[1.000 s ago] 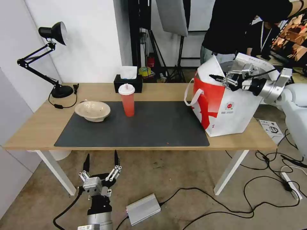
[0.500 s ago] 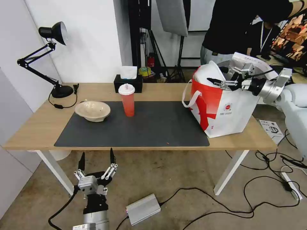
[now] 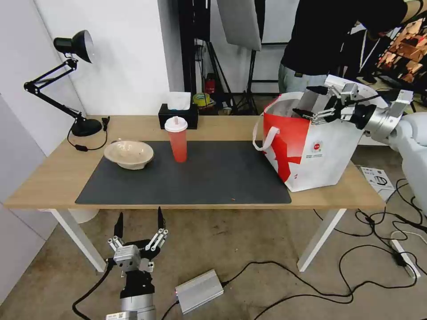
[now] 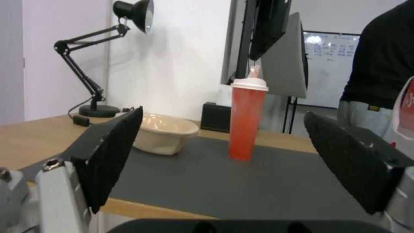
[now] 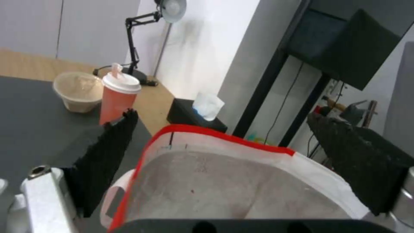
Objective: Pick up the trash from the table and place it into the takeout bag.
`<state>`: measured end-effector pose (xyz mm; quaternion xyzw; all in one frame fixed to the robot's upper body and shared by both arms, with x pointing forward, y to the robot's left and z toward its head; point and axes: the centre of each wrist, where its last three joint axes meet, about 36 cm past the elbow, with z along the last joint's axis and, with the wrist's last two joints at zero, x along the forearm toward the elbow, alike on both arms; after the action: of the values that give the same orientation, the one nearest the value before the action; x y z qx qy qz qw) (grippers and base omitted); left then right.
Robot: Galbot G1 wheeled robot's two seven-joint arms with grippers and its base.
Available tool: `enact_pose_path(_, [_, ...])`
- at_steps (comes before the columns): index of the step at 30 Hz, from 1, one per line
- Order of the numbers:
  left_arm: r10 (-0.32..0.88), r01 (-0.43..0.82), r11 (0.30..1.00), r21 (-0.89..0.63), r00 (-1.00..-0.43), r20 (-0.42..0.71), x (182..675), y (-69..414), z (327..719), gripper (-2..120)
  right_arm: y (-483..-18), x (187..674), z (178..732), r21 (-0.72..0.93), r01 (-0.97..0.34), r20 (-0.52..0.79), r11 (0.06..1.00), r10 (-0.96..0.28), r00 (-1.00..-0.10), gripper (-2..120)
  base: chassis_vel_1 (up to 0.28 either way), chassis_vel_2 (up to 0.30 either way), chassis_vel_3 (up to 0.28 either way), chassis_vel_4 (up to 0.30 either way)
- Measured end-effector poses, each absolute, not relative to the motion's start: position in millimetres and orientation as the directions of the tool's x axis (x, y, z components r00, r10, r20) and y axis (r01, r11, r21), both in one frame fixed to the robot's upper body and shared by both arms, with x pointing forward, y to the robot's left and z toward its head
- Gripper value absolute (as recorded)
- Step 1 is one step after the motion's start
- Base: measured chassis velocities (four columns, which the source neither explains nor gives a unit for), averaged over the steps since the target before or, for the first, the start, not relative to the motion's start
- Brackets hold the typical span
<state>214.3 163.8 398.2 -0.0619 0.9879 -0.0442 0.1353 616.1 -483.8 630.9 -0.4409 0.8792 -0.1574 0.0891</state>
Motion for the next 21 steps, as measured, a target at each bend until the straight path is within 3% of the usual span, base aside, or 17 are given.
enact_pose_path(11, [-0.136, -0.114, 0.988, -0.100, -0.955, -0.262, 214, 165, 399, 100, -479, 617, 635, -0.358, -0.734, -0.043, 0.578, -0.795, -0.605, 100, 0.000, 0.000, 0.000, 0.000])
enact_pose_path(21, [-0.138, -0.115, 0.988, -0.102, -0.954, -0.266, 215, 166, 400, 100, -420, 595, 634, -0.322, -0.637, -0.265, 0.701, -0.712, -0.650, 100, 0.000, 0.000, 0.000, 0.000])
